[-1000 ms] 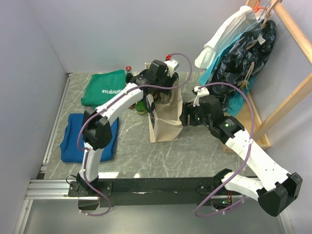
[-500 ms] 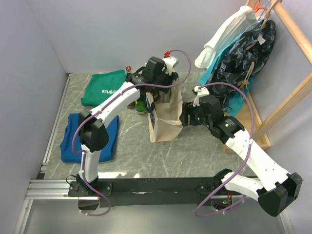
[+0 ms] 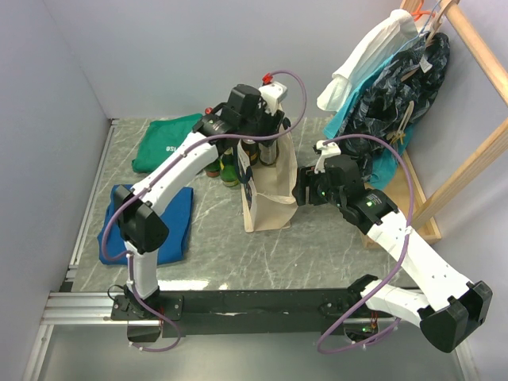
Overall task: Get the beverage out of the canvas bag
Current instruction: Take out the drink from the canvas bag.
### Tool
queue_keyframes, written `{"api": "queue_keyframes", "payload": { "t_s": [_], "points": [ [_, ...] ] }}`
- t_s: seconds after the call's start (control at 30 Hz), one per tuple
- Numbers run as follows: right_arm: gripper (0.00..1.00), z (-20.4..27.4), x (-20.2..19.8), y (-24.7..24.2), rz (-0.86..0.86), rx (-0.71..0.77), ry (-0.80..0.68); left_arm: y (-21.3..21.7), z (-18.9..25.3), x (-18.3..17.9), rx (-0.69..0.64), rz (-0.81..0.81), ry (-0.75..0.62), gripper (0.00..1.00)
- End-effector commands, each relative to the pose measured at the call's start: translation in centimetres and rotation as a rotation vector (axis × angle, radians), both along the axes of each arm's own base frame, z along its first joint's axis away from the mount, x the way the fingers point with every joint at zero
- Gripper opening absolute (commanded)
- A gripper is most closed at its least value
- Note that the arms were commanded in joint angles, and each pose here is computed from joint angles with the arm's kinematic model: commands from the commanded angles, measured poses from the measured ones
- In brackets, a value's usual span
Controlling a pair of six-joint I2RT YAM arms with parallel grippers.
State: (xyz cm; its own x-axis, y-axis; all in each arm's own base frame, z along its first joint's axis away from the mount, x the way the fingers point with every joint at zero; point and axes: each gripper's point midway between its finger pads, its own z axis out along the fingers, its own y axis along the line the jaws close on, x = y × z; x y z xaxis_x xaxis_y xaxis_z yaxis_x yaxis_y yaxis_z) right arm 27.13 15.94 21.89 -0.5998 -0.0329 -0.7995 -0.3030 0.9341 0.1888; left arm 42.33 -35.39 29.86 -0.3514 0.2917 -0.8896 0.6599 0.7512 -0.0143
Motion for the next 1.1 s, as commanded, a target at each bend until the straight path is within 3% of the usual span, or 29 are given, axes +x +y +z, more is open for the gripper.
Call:
{"api": "queue_keyframes", "payload": {
  "t_s": [0.0, 1.07],
  "points": [
    [0.75, 0.6, 0.0, 0.1, -0.003, 0.015, -0.024, 0.4, 9.3, -1.6, -0.145, -0.027, -0.165, 0.01],
    [0.74, 0.6, 0.5, 0.9, 0.012, 0.018, -0.003, 5.5, 16.9, -4.7, -0.223, 0.081, -0.317, 0.01]
  ]
}}
